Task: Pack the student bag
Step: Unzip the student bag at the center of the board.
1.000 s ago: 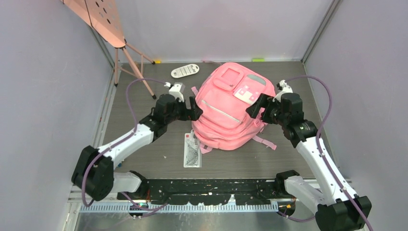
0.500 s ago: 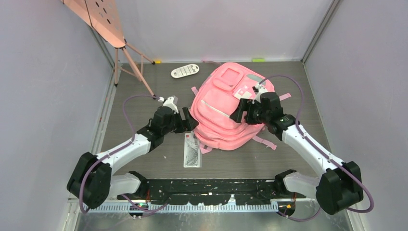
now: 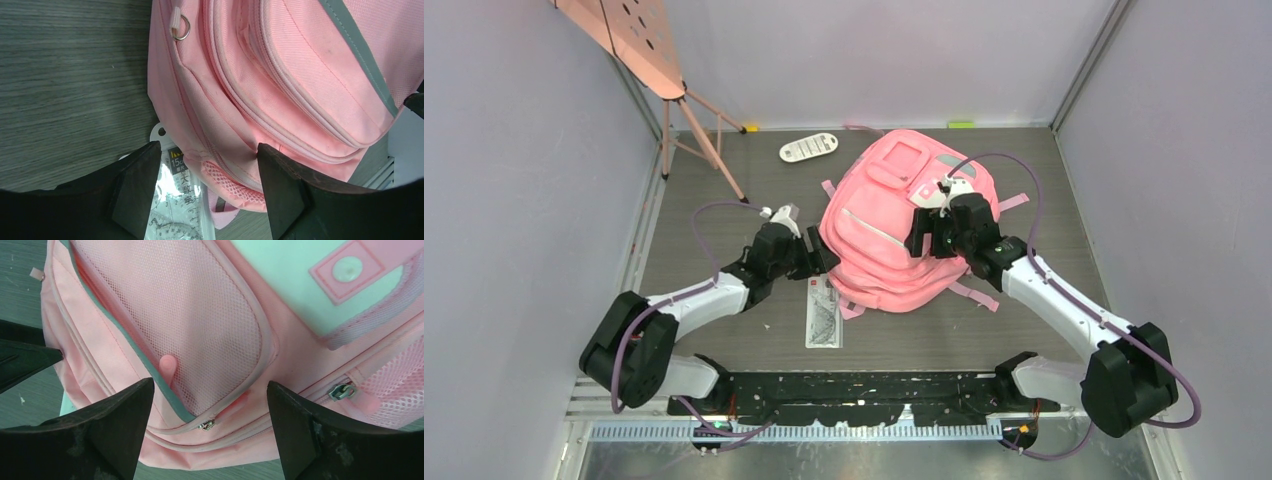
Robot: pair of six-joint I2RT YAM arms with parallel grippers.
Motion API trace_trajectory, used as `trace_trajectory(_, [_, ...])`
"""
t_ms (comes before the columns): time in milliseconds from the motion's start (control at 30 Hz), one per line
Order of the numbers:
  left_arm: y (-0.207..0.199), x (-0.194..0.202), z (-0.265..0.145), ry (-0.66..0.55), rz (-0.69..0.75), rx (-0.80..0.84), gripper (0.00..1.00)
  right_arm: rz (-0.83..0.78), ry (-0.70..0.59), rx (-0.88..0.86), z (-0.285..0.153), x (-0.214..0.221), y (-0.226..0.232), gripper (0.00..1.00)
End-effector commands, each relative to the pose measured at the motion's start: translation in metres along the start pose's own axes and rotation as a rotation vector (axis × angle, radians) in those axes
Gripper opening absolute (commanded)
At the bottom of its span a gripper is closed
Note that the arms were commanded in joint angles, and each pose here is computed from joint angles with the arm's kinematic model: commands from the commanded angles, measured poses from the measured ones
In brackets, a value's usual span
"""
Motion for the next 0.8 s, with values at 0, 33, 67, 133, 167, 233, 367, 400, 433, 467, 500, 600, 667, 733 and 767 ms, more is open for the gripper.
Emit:
trace_trajectory(0, [0.000, 0.000, 0.009, -0.032, -0.024, 0.026, 0.72, -0.052, -0.088, 0.048, -0.002, -0.022, -0.001, 0.91])
trace_trajectory(33, [0.000, 0.000, 0.010, -0.031, -0.028, 0.030, 0.70, -0.057, -0.085, 0.028, -0.002, -0.022, 0.001, 0.91])
trace_trajectory(67, [0.000, 0.000, 0.013, -0.028, -0.033, 0.031, 0.69, -0.062, -0.080, 0.018, 0.000, -0.022, 0.002, 0.91])
trace_trajectory(133, [0.000, 0.000, 0.016, -0.026, -0.036, 0.035, 0.67, -0.066, -0.050, -0.046, 0.004, -0.019, 0.007, 0.91])
trace_trajectory(167, [0.001, 0.001, 0.018, -0.024, -0.038, 0.036, 0.66, -0.066, -0.032, -0.073, 0.007, -0.018, 0.010, 0.91])
trace_trajectory(233, [0.001, 0.001, 0.021, -0.021, -0.043, 0.033, 0.62, -0.059, -0.010, -0.111, 0.010, -0.015, 0.013, 0.90])
trace_trajectory(367, [0.001, 0.001, 0.023, -0.022, -0.047, 0.042, 0.48, -0.039, 0.023, -0.191, 0.003, -0.010, 0.021, 0.84])
trace_trajectory(400, [0.001, 0.001, 0.024, -0.022, -0.047, 0.043, 0.45, -0.029, 0.030, -0.204, 0.000, -0.008, 0.024, 0.83])
trace_trajectory(433, [0.001, 0.002, 0.024, -0.022, -0.048, 0.039, 0.43, -0.029, 0.043, -0.224, -0.005, -0.005, 0.028, 0.80])
trace_trajectory(467, [0.002, 0.001, 0.024, -0.024, -0.047, 0.034, 0.42, -0.016, 0.052, -0.228, -0.008, -0.003, 0.030, 0.79])
trace_trajectory(500, [0.002, 0.001, 0.024, -0.026, -0.048, 0.030, 0.40, -0.016, 0.069, -0.225, -0.014, 0.001, 0.033, 0.76])
trace_trajectory(600, [0.003, 0.001, 0.023, -0.038, -0.048, 0.022, 0.36, 0.024, 0.123, -0.229, -0.025, 0.015, 0.037, 0.73])
trace_trajectory(667, [0.003, 0.000, 0.022, -0.044, -0.046, 0.019, 0.35, 0.051, 0.171, -0.257, -0.031, 0.024, 0.040, 0.71])
trace_trajectory(733, [0.002, -0.001, 0.022, -0.047, -0.040, 0.022, 0.34, 0.062, 0.215, -0.260, -0.038, 0.033, 0.041, 0.70])
trace_trajectory(767, [0.002, -0.001, 0.021, -0.047, -0.039, 0.022, 0.34, 0.063, 0.239, -0.250, -0.041, 0.038, 0.040, 0.70])
Point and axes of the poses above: each gripper's point midway between its finger pads, its own z axis out along the fingers, its own y axis along the line the jaws close on, x = y × z, the point moved 9 cm from there along -z, back along the fingers, and after that the axes turned 1 degree about z, right-handed, at the moved point
